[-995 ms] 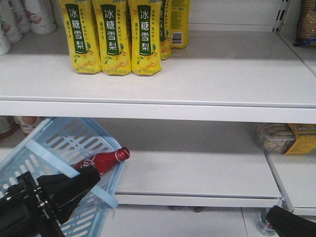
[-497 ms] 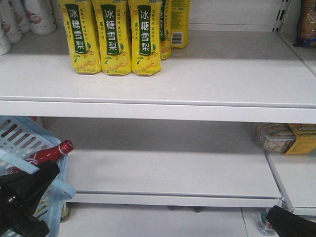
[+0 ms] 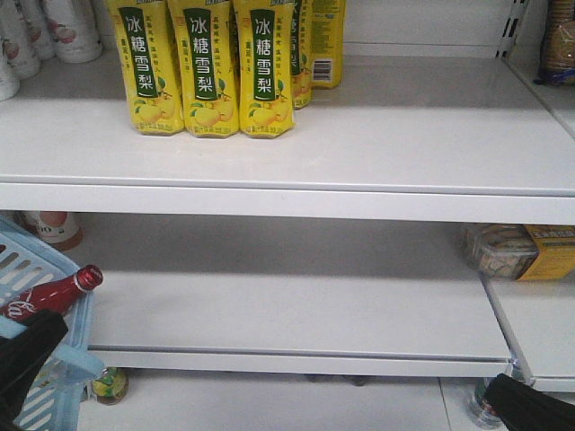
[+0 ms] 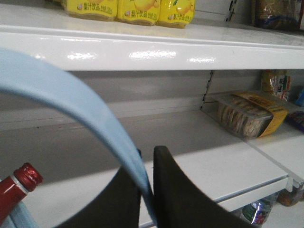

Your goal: Place coke in basket with both arms

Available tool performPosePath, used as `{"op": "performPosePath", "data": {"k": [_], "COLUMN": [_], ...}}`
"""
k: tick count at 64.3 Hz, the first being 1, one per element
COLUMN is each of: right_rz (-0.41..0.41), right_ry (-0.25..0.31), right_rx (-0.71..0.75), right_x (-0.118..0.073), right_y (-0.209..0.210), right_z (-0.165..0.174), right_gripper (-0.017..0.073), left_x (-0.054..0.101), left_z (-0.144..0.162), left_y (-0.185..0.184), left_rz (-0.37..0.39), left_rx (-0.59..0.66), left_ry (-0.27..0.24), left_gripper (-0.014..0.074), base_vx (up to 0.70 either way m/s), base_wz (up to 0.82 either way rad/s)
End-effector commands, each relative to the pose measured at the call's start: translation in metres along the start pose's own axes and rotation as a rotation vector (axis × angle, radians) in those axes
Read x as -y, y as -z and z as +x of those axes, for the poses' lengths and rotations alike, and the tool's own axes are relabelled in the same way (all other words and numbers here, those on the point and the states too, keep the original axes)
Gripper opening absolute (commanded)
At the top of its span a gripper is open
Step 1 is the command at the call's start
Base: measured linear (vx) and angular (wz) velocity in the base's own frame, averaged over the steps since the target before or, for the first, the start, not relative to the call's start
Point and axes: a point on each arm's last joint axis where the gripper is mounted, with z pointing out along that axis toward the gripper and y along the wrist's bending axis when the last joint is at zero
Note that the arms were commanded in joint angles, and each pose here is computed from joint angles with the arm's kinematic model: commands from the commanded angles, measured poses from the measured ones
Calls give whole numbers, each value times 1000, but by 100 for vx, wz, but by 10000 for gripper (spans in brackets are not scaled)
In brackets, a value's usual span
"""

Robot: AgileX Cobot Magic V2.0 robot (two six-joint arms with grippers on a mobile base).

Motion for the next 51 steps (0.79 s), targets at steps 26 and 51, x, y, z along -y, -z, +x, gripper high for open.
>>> {"op": "performPosePath", "data": {"k": [26,51], "right_rz": [23,24], "right_ry": [25,25], "right_rx": [22,23], "right_x": [1,1], "right_y": [0,0], "right_z": [-9,-9], "right_gripper": [-5,-5], "left_x": [-3,-9], "left_z": [7,33], "left_y": [30,45], "left_rz": [45,44], "left_rx": [249,241], "left_ry": [-69,-125], "left_gripper": [-5,-5], "base_vx": [0,0], "base_wz": [0,0]}}
